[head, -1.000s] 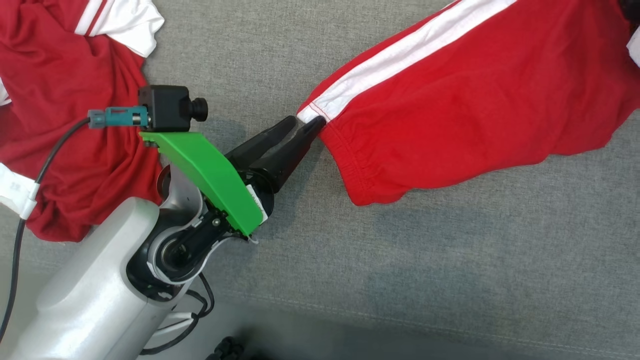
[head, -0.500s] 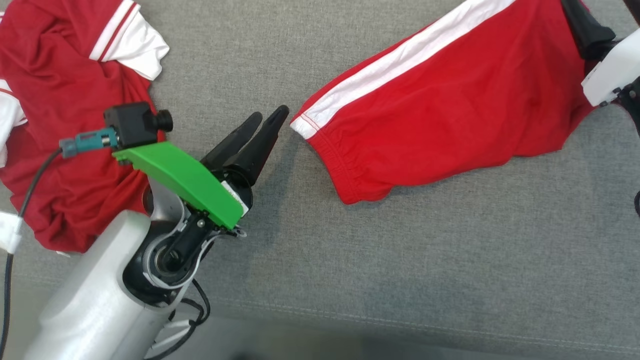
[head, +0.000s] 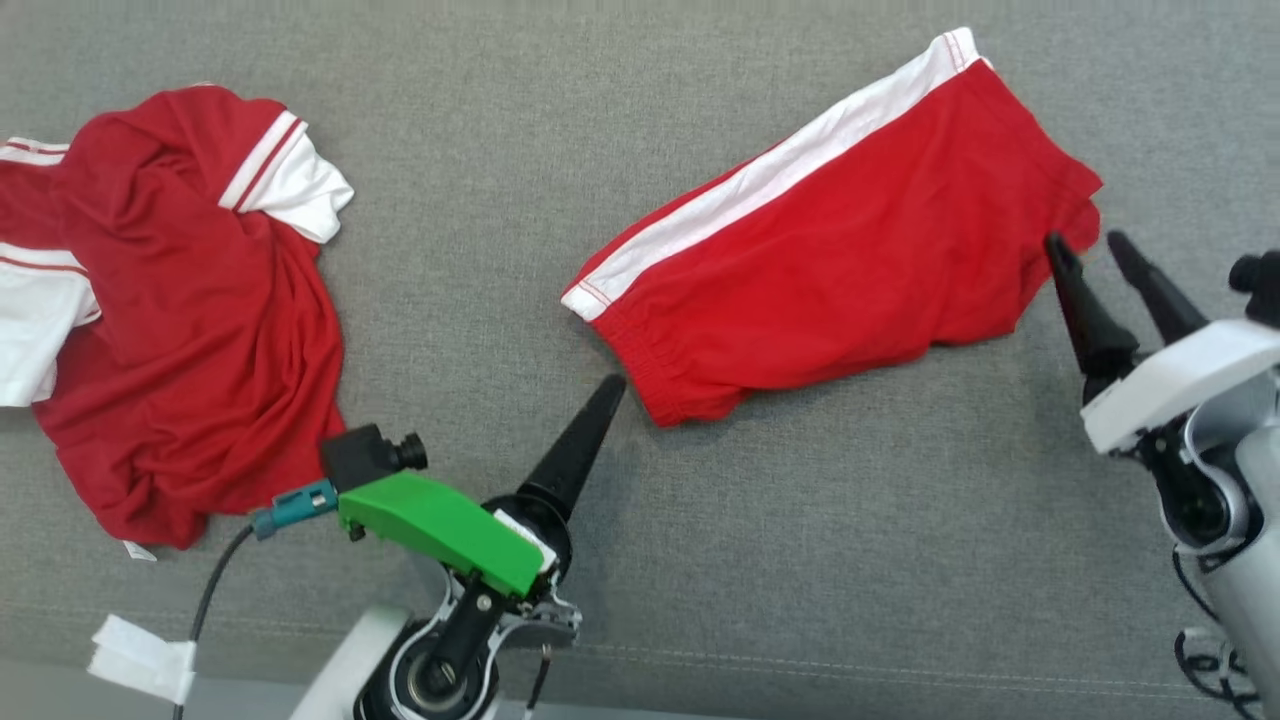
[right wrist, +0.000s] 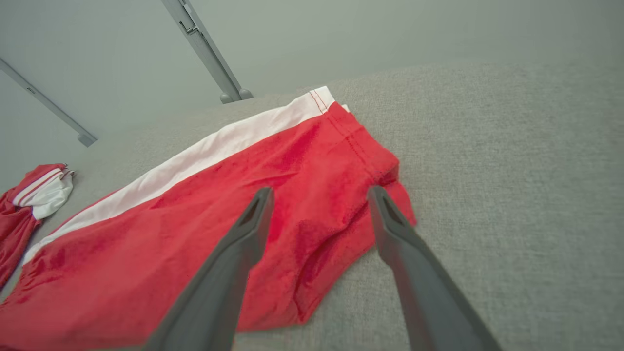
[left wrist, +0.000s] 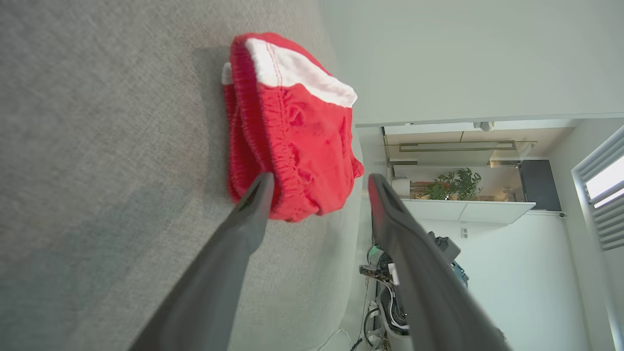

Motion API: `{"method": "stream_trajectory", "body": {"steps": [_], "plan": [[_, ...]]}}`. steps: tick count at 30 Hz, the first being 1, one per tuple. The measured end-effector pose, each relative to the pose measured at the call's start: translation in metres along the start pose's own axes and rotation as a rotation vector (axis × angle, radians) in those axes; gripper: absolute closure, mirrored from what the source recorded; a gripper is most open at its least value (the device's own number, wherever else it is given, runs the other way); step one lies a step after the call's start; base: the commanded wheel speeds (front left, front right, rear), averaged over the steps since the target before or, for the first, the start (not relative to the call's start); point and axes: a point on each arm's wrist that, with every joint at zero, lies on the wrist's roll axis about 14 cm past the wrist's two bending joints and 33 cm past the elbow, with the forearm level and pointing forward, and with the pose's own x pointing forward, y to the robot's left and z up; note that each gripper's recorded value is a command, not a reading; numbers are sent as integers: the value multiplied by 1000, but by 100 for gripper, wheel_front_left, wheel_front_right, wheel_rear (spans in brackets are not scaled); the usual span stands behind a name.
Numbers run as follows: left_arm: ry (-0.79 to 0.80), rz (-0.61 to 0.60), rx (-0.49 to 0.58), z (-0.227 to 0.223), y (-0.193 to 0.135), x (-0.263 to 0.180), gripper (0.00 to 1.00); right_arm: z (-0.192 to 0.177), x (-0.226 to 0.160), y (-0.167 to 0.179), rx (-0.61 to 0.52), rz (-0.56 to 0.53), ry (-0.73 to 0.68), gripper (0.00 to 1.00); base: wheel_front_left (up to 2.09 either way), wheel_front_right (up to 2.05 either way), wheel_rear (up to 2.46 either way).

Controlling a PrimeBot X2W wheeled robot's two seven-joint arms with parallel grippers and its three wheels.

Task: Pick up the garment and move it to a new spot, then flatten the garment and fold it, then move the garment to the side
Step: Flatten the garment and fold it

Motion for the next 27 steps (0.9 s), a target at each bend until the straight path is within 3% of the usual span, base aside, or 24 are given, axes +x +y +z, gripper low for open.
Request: {"method": "stream_trajectory", "body": {"steps": [13,27], "plan": [[84,-20,-178,-44,-11,-8,0,-8,-58,9,82,-49,-52,0,0,0,0],[74,106,-178,-43,28,13,0,-13,-81,1,110,-100,-81,0,0,0,0]]}}
